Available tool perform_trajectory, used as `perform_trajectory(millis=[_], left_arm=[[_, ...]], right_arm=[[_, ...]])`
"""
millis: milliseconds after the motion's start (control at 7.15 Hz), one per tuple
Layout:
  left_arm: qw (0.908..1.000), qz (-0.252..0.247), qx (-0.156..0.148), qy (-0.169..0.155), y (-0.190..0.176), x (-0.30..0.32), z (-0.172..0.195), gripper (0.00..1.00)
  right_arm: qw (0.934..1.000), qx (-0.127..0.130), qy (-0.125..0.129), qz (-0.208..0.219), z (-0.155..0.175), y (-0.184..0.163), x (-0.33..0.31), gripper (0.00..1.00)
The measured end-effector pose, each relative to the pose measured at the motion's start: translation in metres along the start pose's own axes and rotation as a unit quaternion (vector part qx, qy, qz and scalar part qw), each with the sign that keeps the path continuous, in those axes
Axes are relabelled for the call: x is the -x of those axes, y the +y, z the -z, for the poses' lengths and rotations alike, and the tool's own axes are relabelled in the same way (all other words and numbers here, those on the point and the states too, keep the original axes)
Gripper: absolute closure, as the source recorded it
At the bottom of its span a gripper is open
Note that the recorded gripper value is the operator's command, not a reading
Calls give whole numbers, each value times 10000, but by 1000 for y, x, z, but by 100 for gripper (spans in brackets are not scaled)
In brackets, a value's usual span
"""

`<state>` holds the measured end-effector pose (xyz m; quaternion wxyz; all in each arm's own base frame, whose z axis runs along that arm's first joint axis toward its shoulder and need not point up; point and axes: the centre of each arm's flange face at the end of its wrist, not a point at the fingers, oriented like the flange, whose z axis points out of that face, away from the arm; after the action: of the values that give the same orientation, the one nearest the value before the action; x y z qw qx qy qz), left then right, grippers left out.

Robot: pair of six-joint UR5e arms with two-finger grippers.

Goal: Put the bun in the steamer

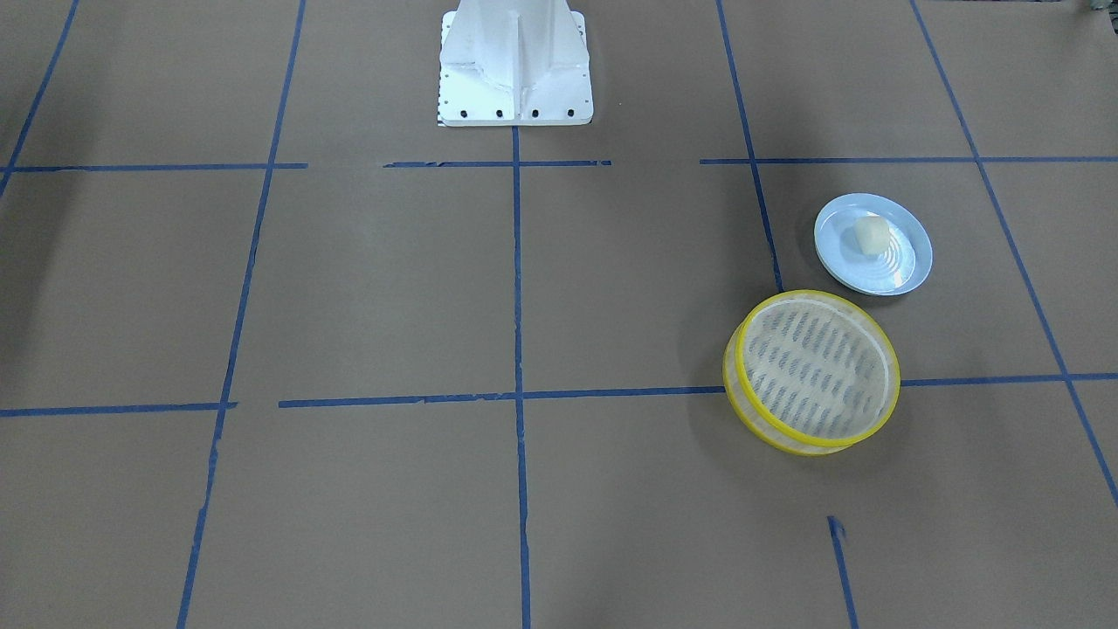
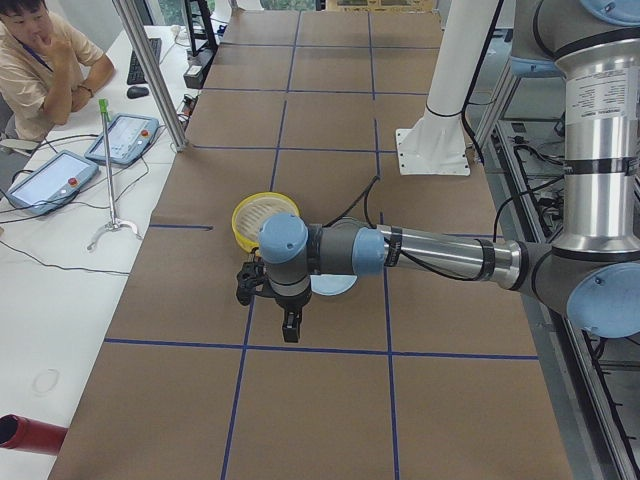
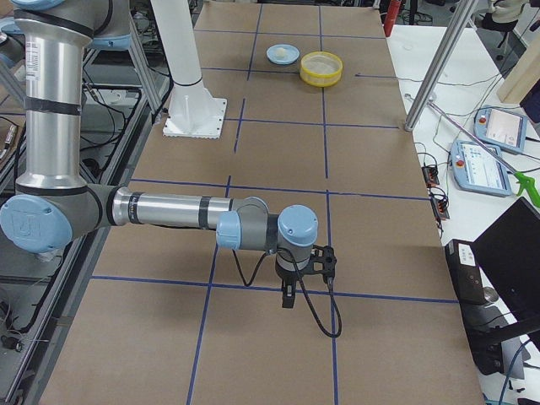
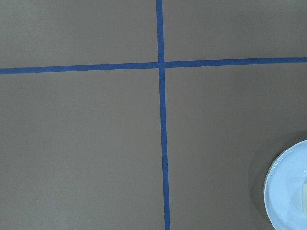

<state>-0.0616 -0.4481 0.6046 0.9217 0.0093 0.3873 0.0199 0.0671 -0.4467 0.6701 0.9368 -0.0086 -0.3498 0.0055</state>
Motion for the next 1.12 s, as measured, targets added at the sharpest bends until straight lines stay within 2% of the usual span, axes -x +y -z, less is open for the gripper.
perform_trajectory(millis=[839,1118], left_arm=[[9999,-97,-113,-1,-9,-10,9,0],[9991,-321,-291,10,-13,-13,7,0]], right_arm=[[10000,0,0,0,0,0,0,0],[10000,0,0,0,0,0,0,0]])
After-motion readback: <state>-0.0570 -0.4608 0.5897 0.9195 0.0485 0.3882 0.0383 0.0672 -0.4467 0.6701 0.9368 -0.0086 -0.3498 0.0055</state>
